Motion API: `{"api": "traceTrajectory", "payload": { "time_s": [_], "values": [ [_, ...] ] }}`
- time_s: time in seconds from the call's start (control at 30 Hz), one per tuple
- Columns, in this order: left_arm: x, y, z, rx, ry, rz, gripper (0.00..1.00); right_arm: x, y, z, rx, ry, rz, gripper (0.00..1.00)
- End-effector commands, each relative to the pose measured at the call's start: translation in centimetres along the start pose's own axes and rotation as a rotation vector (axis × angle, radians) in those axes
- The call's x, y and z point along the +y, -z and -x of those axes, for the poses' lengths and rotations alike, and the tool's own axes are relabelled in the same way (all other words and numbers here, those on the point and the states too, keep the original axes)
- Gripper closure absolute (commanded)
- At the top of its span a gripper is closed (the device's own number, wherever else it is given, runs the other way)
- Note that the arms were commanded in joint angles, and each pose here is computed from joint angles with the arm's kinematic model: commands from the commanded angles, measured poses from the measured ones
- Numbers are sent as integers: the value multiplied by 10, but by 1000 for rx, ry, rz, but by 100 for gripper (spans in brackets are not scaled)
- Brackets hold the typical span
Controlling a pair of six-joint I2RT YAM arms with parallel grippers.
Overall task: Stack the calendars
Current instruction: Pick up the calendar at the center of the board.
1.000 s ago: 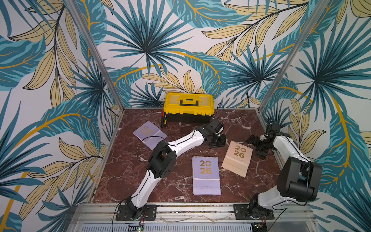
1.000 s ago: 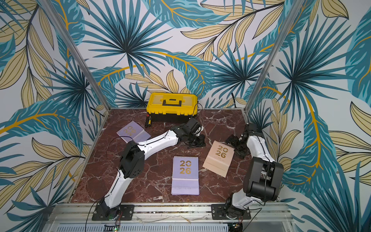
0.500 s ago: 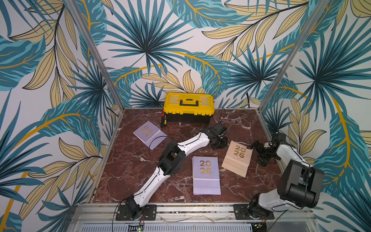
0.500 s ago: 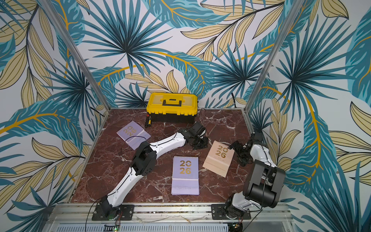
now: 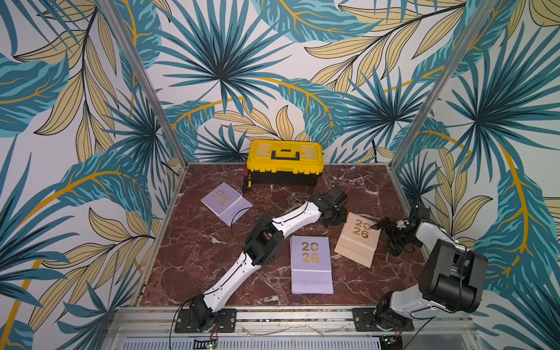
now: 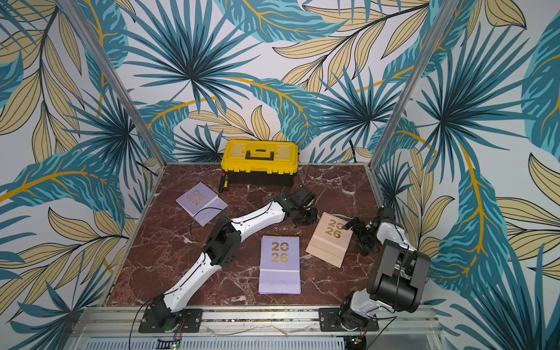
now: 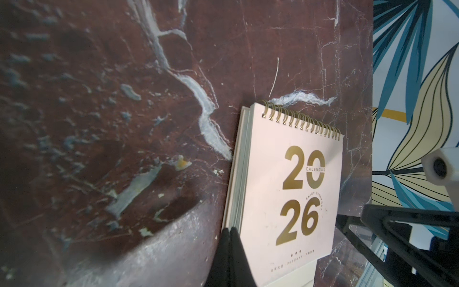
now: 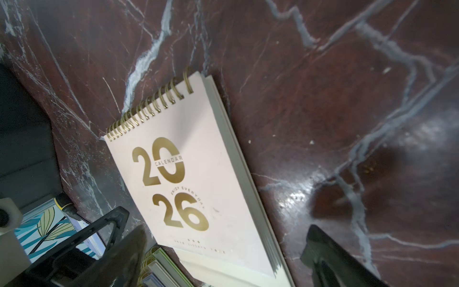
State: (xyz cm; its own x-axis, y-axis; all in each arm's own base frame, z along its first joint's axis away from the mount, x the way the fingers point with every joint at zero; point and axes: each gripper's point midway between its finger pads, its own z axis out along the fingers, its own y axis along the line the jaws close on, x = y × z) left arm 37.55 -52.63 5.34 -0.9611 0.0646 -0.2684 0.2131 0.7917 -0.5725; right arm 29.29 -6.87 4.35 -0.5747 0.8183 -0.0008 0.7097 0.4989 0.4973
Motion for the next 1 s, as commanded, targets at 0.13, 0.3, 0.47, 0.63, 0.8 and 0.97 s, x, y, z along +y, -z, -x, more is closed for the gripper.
{"api": "traceTrajectory", "payload": {
  "time_s": [0.13,0.3,0.47,0.63,0.8,0.97],
  "values": [
    [-1,-9,-7,35,10,-14,100,-7,-25,-16,91,-38,55,1],
    [1,-15,-10,50,19,-20,100,-6,-32,-21,120,-46,87,1],
    [0,-20,-12,68,32,-35,100,1,-38,-22,146,-54,147,1],
    [3,-24,-14,83,45,-39,100,30,-32,-16,143,-47,328,1],
    [5,-24,-15,90,52,-41,100,62,-15,-11,118,-11,516,1],
    [6,-23,-12,86,55,-43,100,77,-6,-9,108,-9,607,1]
  ]
}}
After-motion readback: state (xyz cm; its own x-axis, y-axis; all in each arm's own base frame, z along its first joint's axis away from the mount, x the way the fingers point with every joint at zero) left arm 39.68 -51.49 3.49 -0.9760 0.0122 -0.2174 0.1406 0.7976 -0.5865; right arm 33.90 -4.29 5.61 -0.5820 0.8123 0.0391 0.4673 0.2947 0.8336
